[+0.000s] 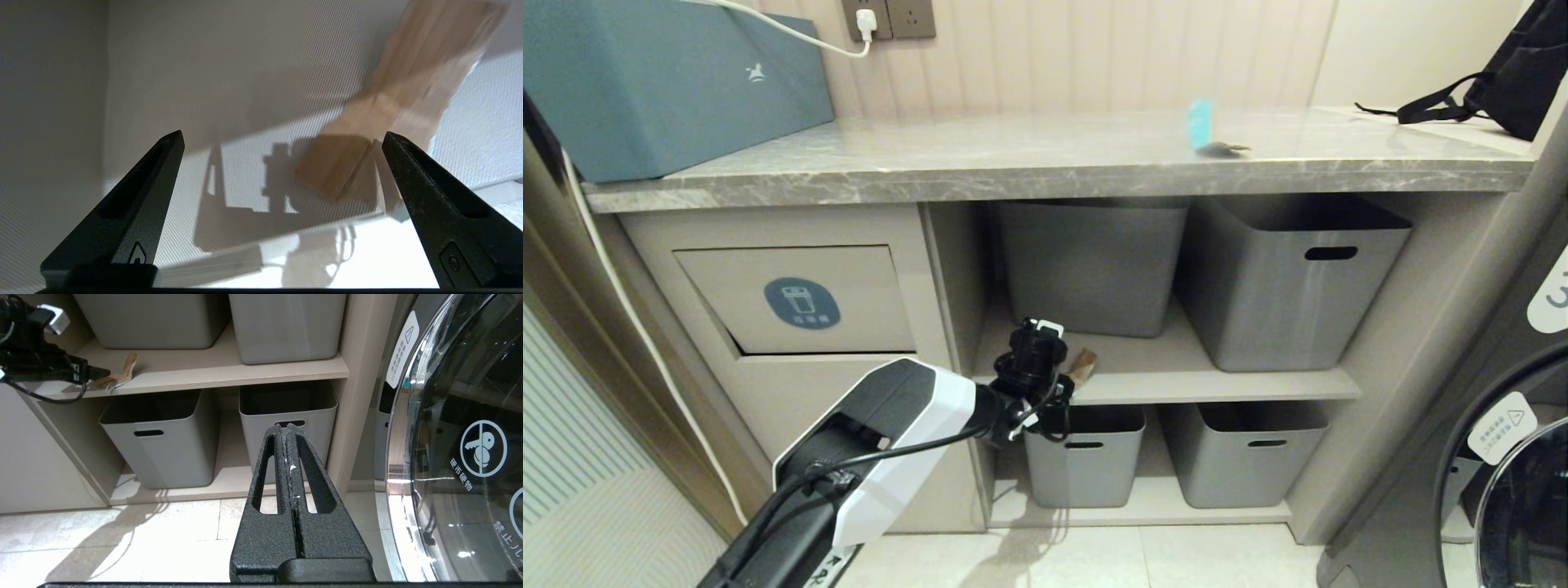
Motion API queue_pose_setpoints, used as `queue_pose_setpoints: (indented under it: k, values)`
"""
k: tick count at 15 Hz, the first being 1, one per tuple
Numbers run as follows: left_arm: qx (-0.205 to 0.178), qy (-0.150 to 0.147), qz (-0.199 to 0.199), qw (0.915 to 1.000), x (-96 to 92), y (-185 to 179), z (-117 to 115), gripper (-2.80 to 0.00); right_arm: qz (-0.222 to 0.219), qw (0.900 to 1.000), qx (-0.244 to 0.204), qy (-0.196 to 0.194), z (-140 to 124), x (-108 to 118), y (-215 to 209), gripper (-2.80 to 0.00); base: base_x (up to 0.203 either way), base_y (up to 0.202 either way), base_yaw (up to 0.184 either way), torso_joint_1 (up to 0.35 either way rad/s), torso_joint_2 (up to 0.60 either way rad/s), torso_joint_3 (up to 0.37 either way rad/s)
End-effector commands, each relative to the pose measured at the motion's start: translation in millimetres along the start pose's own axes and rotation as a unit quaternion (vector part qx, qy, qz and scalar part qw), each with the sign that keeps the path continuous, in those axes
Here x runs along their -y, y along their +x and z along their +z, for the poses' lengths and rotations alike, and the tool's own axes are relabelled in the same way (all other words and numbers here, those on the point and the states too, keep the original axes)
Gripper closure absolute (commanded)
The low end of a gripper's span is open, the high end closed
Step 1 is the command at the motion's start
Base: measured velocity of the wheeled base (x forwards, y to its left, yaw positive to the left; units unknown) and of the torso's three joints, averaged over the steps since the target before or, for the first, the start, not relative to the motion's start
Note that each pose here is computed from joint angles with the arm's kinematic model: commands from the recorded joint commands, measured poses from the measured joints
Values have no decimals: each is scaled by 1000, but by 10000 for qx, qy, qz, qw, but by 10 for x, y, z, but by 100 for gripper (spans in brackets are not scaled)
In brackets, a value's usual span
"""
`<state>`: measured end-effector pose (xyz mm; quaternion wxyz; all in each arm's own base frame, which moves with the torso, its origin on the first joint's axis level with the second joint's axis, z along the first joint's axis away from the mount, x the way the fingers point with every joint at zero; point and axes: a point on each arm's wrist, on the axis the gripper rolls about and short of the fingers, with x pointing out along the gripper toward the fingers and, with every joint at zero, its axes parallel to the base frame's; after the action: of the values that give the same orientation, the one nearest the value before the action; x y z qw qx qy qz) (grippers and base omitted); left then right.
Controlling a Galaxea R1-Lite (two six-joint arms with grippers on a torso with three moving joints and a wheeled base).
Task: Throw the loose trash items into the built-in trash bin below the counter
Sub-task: Pick up the garbage
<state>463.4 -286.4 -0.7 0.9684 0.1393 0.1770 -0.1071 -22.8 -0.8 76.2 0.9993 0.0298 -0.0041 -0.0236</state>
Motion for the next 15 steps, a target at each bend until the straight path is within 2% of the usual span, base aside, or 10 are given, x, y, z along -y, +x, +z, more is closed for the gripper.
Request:
queue_pose_setpoints:
  k: [1,9,15]
  values:
    - [134,65,-6,9999,-5,-11,50,-280,-1,10000,-11,1,-4,0,2,0,0,0,0,0,0,0]
    - [-50,397,-21,9992,38,73,-152,-280,-1,10000,-11,1,-4,0,2,0,0,0,0,0,0,0]
    - [-157,626,181,9978,-23,28,-66,-280,-1,10000,-11,1,-4,0,2,0,0,0,0,0,0,0]
